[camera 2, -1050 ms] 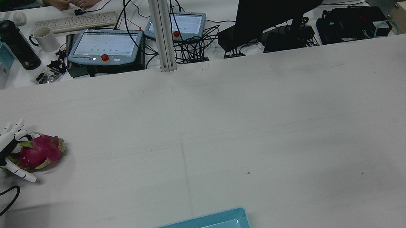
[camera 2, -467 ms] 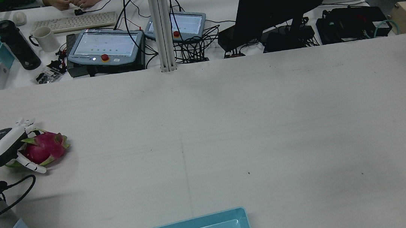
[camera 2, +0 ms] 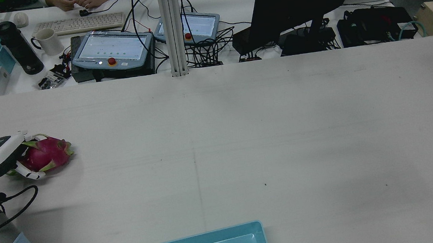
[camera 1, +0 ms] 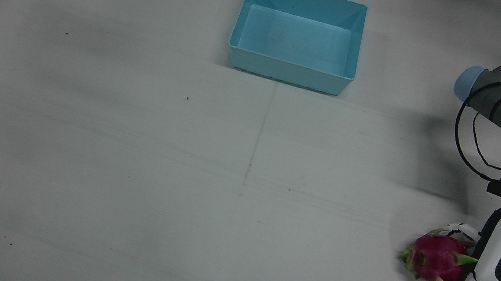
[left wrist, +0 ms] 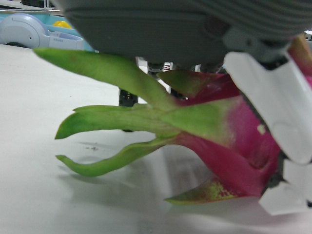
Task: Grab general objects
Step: 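Close the left hand's fingers around the dragon fruit, then lift the dragon fruit off the table with the left hand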
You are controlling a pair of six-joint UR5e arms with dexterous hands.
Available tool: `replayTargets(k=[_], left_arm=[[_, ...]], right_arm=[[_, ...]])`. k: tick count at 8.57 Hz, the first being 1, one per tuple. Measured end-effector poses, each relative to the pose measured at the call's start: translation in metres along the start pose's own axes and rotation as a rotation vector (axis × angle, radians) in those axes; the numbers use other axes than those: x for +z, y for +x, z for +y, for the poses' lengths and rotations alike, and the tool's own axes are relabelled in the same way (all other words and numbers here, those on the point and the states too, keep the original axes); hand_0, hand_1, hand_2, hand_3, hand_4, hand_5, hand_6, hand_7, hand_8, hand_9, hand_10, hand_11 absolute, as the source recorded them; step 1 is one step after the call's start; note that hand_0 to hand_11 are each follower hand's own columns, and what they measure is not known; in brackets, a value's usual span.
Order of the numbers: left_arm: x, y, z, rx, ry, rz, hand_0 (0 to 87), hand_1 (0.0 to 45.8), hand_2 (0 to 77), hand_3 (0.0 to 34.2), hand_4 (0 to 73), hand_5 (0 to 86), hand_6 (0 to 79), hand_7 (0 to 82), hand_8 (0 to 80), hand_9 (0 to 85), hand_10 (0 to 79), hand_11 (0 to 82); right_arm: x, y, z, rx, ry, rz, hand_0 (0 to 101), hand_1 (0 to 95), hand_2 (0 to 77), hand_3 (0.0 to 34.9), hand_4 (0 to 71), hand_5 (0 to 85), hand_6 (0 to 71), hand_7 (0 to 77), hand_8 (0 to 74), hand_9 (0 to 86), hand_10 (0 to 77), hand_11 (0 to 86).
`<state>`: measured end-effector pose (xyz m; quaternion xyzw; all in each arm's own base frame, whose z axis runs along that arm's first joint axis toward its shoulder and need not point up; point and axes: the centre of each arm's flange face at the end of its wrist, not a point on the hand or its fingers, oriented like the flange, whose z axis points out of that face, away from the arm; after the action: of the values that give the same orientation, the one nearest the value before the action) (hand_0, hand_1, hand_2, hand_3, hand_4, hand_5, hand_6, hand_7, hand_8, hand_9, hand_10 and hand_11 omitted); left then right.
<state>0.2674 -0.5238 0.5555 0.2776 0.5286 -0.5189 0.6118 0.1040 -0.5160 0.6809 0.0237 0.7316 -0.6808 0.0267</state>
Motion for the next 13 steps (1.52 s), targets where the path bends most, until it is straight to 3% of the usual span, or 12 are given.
replayTargets(k=[1,2,3,4,5,6,7,8,9,11,12,13], left_arm=[[-0.001,0.001,0.0,-0.001,0.001,0.002,54.4,0.0,39.3,0.0,10.4,44.2,17.5,33.8,1.1,12.0,25.1,35.5],[-0.001,0.002,0.0,0.0,0.001,0.004,52.0,0.0,41.5,0.0,15.8,43.1,42.0,52.9,19.6,33.8,45.3,55.1],[0.0,0.002,0.0,0.0,0.001,0.005,50.8,0.0,43.6,0.0,19.6,42.0,51.3,58.4,32.7,44.2,55.6,64.4],[0.0,0.003,0.0,-0.001,0.0,0.007,46.0,0.0,44.7,0.0,24.5,41.5,51.3,58.4,32.7,44.2,55.6,64.4],[-0.001,0.005,0.0,-0.004,0.001,0.012,36.3,0.0,44.7,0.0,28.4,40.9,66.5,60.5,56.2,68.2,70.9,76.9],[-0.004,0.013,-0.002,-0.013,0.005,0.032,29.5,0.0,44.2,0.0,28.9,41.5,67.6,63.3,66.0,70.4,70.4,76.9],[-0.012,0.029,-0.004,-0.029,0.01,0.071,29.5,0.0,44.2,0.0,28.9,41.5,67.6,63.3,66.0,70.4,70.4,76.9],[-0.02,0.041,-0.006,-0.042,0.013,0.101,16.6,0.0,42.0,0.0,30.5,43.1,73.6,65.4,68.2,70.4,76.4,74.2],[-0.025,0.051,-0.011,-0.054,0.02,0.125,16.4,0.0,42.0,0.0,30.5,42.5,74.2,69.8,69.8,77.4,73.6,70.4],[-0.044,0.08,-0.025,-0.089,0.024,0.2,16.3,0.0,42.0,0.0,30.5,42.5,74.2,66.5,69.8,74.7,72.0,70.4],[-0.055,0.097,-0.028,-0.11,0.01,0.252,16.5,0.0,42.0,0.0,30.5,42.5,74.2,63.3,75.8,72.0,70.4,70.4],[-0.066,0.115,-0.027,-0.132,-0.014,0.31,16.3,0.0,42.0,0.0,28.4,42.5,72.0,61.1,72.0,70.4,70.4,70.4]], right_arm=[[0.0,0.0,0.0,0.0,0.0,0.0,0,6.0,74.7,0.0,0.0,0.0,0.0,0.0,0.0,0.5,0.0,0.5],[0.0,0.0,0.0,0.0,0.0,0.0,0,6.0,74.7,0.0,0.0,0.0,0.0,0.0,0.0,0.5,0.0,0.5],[0.0,0.0,0.0,0.0,0.001,0.0,0,6.0,74.7,0.0,0.0,0.0,0.0,0.0,0.0,0.5,0.0,0.5],[0.0,0.0,0.0,0.0,0.001,0.0,0,6.0,74.7,0.0,0.0,0.0,0.0,0.0,0.0,0.5,0.0,0.5],[0.0,0.0,0.0,0.0,0.001,0.0,0,6.0,74.7,0.0,0.0,0.0,0.0,0.0,0.0,0.5,0.0,0.5],[0.0,0.0,0.0,0.0,0.0,0.0,0,6.0,74.7,0.0,0.0,0.0,0.0,0.0,0.0,0.5,0.0,0.5],[0.0,0.0,0.0,0.0,0.0,0.001,0,6.0,74.7,0.0,0.0,0.0,0.0,0.0,0.0,0.5,0.0,0.5],[0.0,0.0,0.0,0.0,0.0,0.001,0,6.0,74.7,0.0,0.0,0.0,0.0,0.0,0.0,0.5,0.0,0.5],[0.0,0.0,0.0,0.0,0.0,0.0,0,6.0,74.7,0.0,0.0,0.0,0.0,0.0,0.0,0.5,0.0,0.5],[0.0,0.0,0.0,0.0,0.0,0.0,0,6.0,74.7,0.0,0.0,0.0,0.0,0.0,0.0,0.5,0.0,0.5],[0.0,0.0,0.0,0.0,0.0,0.0,0,6.0,74.7,0.0,0.0,0.0,0.0,0.0,0.0,0.5,0.0,0.5],[0.0,0.0,0.0,0.0,0.0,0.0,0,6.0,74.7,0.0,0.0,0.0,0.0,0.0,0.0,0.5,0.0,0.5]])
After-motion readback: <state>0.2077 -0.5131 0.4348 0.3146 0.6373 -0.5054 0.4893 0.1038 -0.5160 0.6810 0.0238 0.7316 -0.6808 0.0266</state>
